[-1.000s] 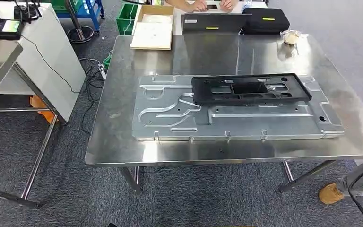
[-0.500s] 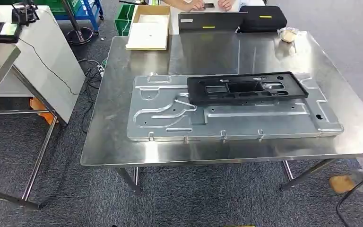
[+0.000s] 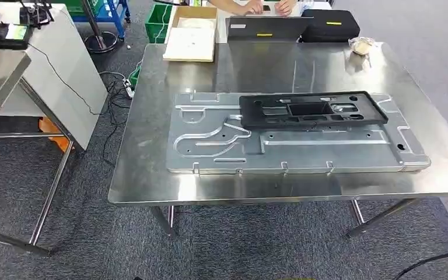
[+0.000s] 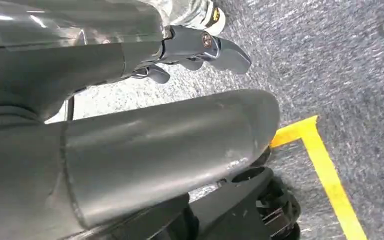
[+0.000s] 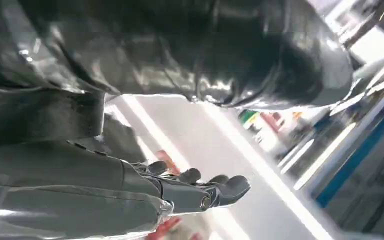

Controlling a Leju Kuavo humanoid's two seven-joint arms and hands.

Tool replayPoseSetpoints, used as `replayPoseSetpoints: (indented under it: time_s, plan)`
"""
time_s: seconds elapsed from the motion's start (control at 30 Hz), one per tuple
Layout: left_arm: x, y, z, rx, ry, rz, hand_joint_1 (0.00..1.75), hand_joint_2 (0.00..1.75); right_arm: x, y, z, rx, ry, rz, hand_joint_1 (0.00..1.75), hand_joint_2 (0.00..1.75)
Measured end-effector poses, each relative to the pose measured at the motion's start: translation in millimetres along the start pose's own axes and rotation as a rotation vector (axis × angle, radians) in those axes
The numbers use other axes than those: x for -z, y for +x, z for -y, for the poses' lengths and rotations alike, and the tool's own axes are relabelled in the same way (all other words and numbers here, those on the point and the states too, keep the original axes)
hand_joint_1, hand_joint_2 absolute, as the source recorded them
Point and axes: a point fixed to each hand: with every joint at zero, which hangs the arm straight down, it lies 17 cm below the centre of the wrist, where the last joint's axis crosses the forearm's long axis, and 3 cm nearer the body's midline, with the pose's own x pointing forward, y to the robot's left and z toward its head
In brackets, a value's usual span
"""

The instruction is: Take the parts from the cabinet and place them on the table.

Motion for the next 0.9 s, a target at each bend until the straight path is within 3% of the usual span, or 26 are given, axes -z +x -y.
replayPoseSetpoints:
  time_s: [0.23, 0.47, 0.7, 0.9]
  plan:
    - [-1, -1, -1, -0.006, 0.008, 0.001, 0.00, 0.00, -42, -48, 21, -0.031, -0.078, -0.112, 0.00, 0.00]
    - [-4, -5, -4, -0.021, 0.021, 0.000, 0.00, 0.00, -118, -120, 23, -0.085, -0.120, -0.315, 0.00, 0.00]
    - [-5, -6, -9, -0.043, 0.051, 0.006, 0.00, 0.00, -210, -187, 10, -0.237, 0.023, -0.552, 0.00, 0.00]
    - [-8, -12, -12, -0.058, 0.068, -0.001, 0.00, 0.00, -295, -221, 0, -0.380, 0.188, -0.776, 0.00, 0.00]
